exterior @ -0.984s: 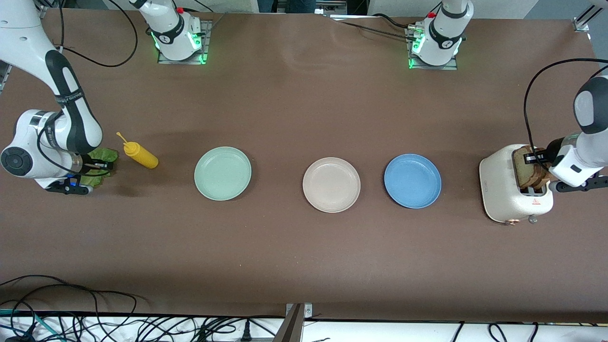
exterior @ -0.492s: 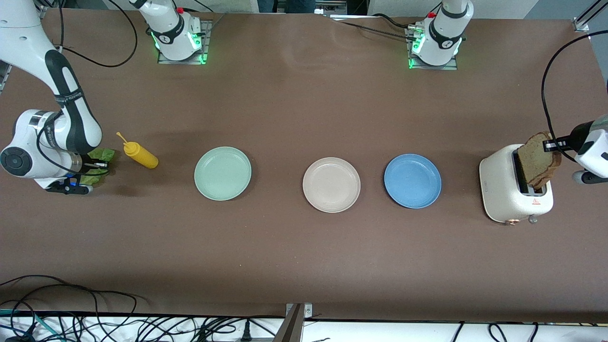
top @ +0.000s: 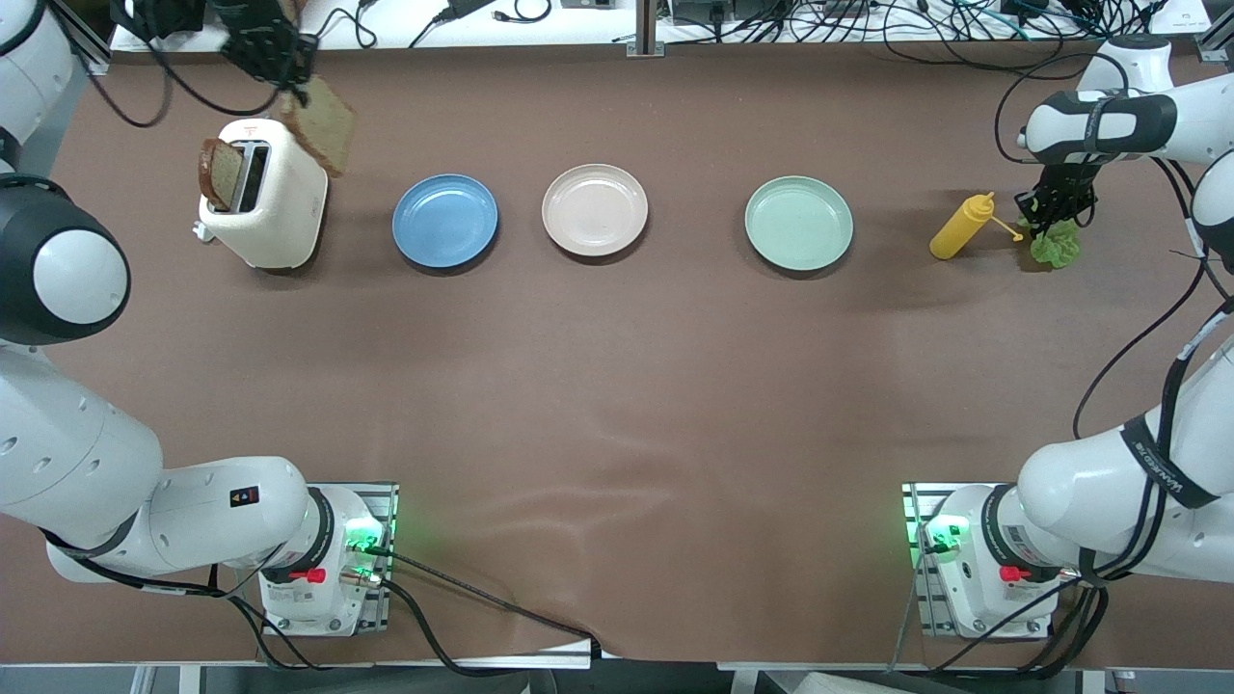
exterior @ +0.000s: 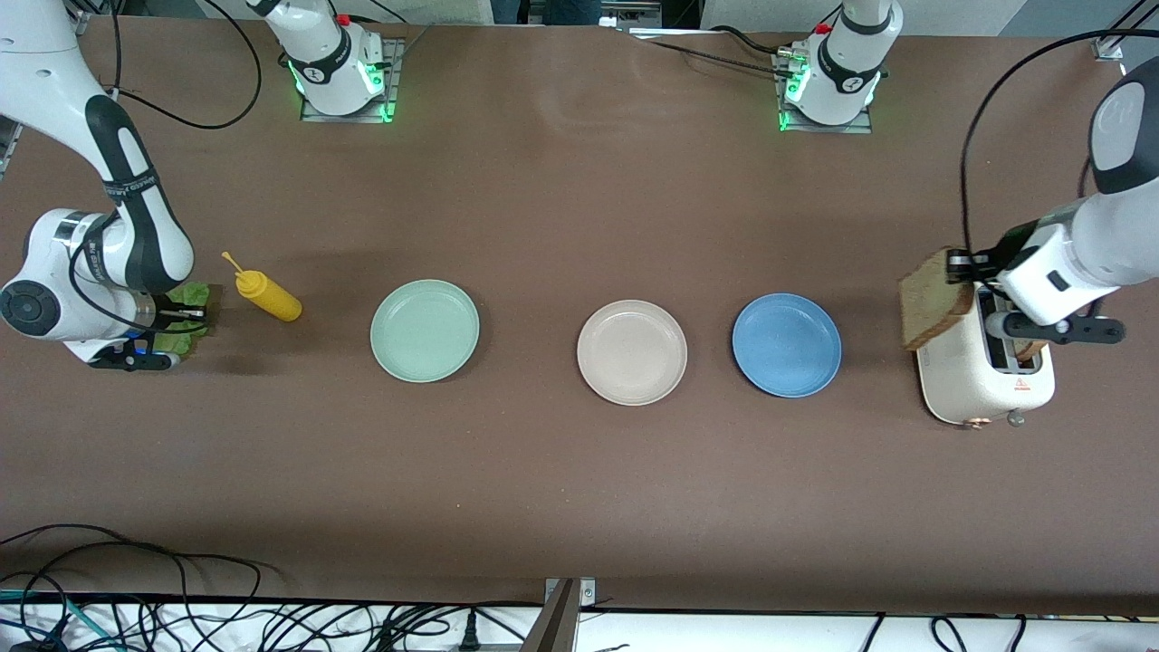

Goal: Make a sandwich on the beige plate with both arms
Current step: 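Lift the bread slice from the toaster with the left gripper onto the beige plate, then release the bread and withdraw the left gripper while the right gripper lifts lettuce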

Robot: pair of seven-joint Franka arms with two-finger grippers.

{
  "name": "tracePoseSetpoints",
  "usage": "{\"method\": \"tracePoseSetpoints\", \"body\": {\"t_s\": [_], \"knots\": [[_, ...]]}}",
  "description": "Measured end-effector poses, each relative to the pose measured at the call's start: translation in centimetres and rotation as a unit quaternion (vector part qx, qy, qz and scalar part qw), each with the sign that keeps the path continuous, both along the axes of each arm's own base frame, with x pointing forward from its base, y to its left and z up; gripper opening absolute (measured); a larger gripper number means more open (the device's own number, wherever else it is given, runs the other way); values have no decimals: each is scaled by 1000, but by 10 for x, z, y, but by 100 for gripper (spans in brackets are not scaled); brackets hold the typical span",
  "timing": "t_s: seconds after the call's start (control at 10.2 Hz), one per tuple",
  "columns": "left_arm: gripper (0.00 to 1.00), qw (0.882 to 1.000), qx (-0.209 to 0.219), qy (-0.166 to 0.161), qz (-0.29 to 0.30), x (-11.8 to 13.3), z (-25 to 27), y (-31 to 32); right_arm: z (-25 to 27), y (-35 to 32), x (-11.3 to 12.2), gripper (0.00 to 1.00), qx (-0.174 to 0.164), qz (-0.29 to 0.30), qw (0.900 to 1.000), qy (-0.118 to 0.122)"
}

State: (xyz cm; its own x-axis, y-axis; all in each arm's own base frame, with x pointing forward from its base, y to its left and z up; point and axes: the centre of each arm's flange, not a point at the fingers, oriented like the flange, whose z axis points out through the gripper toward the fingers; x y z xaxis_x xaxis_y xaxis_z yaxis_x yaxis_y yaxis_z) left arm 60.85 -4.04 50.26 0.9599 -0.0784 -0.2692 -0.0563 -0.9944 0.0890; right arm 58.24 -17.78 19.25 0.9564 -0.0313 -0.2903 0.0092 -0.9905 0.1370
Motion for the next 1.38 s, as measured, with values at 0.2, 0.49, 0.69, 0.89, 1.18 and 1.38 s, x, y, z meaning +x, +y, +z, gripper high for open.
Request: {"method": "tracePoseSetpoints", "body": {"t_s": [0.2, 0.49, 0.69, 0.89, 1.18, 1.38], "knots": [[9, 999, -20, 21, -45, -1, -22, -63, 36, -3, 10, 4, -4, 3, 1000, 4], [9, 991, -86, 61, -85, -6, -62, -155, 110, 8, 23, 4, -7, 1, 1000, 24], [9, 975, -187, 107, -47, 10, -100, -168, 163, 20, 29, 4, -8, -1, 999, 40], [9, 945, -303, 127, 13, 33, -147, -184, 226, 34, 39, 4, -10, -1, 999, 35], [9, 915, -391, 94, 38, 53, -221, -212, 282, 42, 46, 4, -14, -2, 1000, 12], [9, 911, -406, 66, 7, 55, -266, -216, 290, 48, 47, 4, -13, 2, 1000, 6]]}}
